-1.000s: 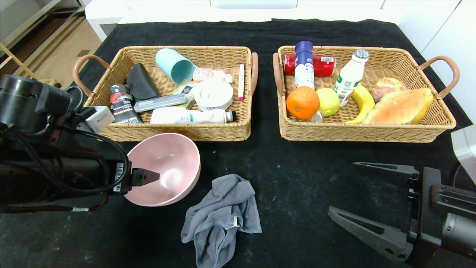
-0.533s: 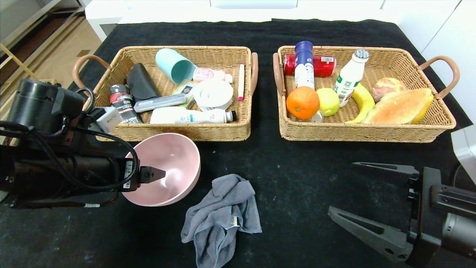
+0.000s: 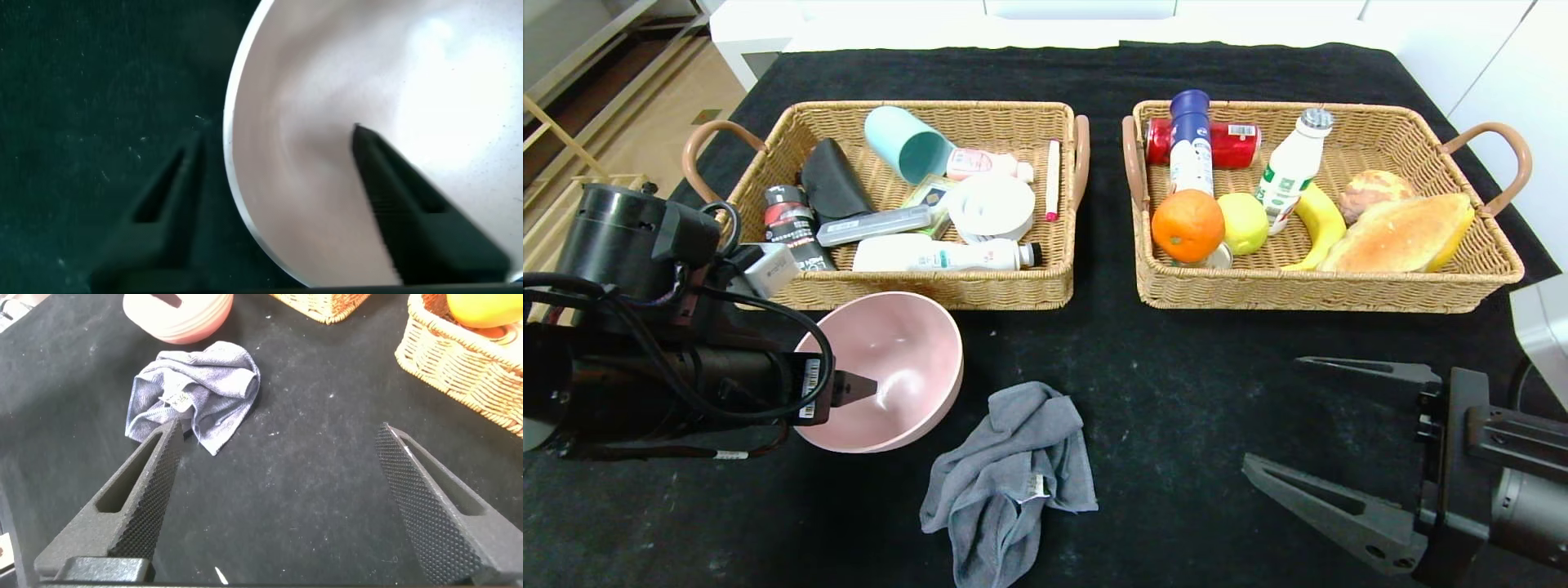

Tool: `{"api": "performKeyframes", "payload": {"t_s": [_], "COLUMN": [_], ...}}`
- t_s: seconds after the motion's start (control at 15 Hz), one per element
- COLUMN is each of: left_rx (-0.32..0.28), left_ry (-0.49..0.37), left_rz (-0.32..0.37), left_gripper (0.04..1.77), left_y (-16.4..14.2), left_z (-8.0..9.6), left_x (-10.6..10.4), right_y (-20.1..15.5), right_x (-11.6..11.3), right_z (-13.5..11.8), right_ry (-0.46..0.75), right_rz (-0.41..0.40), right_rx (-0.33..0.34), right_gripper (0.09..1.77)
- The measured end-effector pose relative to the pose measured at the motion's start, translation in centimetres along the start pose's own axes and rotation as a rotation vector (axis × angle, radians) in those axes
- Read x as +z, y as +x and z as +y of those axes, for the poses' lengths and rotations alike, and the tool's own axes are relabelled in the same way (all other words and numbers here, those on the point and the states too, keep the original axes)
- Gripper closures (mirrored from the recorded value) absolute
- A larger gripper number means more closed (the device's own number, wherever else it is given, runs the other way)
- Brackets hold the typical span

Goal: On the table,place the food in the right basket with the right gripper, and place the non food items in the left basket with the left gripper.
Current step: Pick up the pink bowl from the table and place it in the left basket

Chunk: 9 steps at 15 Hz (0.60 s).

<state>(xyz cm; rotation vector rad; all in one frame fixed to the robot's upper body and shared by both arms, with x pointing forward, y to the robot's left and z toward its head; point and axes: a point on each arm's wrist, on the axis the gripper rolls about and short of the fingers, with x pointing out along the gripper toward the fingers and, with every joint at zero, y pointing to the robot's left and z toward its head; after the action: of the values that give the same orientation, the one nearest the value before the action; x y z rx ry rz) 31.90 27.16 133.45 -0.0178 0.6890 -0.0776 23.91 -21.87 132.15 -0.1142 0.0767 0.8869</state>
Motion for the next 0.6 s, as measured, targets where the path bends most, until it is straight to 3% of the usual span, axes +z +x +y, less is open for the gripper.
{"api": "performKeyframes", "payload": {"t_s": [0.33,0.4,0.6], "left_rx": [0.001,-0.001,0.001], "left_ry": [0.001,-0.003,-0.002], "left_rz": [0.006,0.004,0.009], "left_gripper": [1.15,1.69,1.64], "left_y": [0.07,0.11,0.14], "left_z": [0.01,0.03,0.07], "left_x": [-0.09,-0.11,-0.27], "right_y": [0.04,0.04,0.06], "right_x": [-0.06,-0.07,-0.11], "right_z": [0.00,0.00,0.00], "right_ry": [0.001,0.001,0.001], "right_rz": [0.003,0.003,0.005], "right_rx": [0.001,0.001,0.002], "right_gripper": [0.15,0.15,0.15]}}
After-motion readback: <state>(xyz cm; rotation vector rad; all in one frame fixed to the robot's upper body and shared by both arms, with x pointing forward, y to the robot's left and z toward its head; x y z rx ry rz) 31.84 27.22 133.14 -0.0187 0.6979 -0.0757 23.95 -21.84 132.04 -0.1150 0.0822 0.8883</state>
